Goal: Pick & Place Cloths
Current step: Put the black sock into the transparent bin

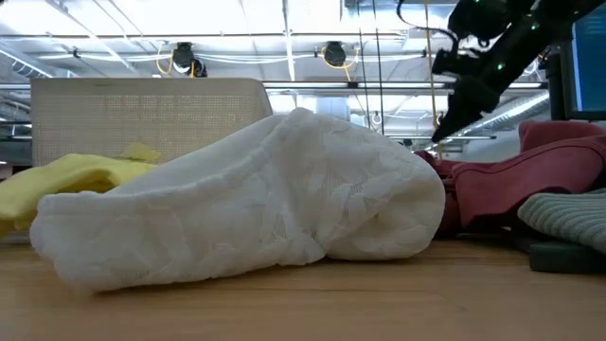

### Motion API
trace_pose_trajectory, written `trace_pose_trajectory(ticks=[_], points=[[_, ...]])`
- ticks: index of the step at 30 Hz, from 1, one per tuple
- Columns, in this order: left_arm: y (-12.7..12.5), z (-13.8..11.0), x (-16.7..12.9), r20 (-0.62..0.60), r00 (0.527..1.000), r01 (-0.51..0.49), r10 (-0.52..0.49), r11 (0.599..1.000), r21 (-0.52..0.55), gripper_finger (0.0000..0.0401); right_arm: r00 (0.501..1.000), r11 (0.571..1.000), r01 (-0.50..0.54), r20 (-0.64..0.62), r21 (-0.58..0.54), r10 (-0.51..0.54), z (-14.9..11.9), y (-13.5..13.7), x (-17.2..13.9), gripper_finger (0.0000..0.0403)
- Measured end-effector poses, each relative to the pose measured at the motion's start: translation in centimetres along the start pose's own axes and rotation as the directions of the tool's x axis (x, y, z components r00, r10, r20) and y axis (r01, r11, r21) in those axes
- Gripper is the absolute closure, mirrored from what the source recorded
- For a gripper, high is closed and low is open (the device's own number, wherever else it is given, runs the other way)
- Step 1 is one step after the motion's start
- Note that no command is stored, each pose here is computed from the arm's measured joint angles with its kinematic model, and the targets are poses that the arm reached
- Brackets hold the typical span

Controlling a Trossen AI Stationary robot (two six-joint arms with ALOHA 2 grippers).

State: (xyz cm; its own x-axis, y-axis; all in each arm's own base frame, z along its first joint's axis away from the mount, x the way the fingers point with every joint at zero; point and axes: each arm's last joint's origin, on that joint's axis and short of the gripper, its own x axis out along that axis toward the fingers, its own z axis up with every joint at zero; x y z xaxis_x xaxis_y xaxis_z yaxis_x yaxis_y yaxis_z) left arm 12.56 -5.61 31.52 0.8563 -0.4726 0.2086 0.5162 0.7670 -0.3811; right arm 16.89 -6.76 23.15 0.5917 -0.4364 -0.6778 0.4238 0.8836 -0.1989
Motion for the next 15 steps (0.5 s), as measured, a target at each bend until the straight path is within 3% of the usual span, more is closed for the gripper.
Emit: trace_pose_trajectory(ticks=[9, 15], points=[[-1.4, 3.4, 3.6, -0.202, 0.964, -0.174, 0.170, 0.985, -0.002, 0.0077, 0.991, 0.988, -0.007, -0.135, -0.154, -0.014, -0.6, -0.3, 2.5, 0.0186], [-1.8, 4.5, 4.7, -0.275, 0.915, -0.298, 0.297, 0.954, 0.039, 0.0077, 0.983, 0.973, -0.089, -0.174, -0.211, 0.052, -0.8, -0.3, 4.1, 0.0153]])
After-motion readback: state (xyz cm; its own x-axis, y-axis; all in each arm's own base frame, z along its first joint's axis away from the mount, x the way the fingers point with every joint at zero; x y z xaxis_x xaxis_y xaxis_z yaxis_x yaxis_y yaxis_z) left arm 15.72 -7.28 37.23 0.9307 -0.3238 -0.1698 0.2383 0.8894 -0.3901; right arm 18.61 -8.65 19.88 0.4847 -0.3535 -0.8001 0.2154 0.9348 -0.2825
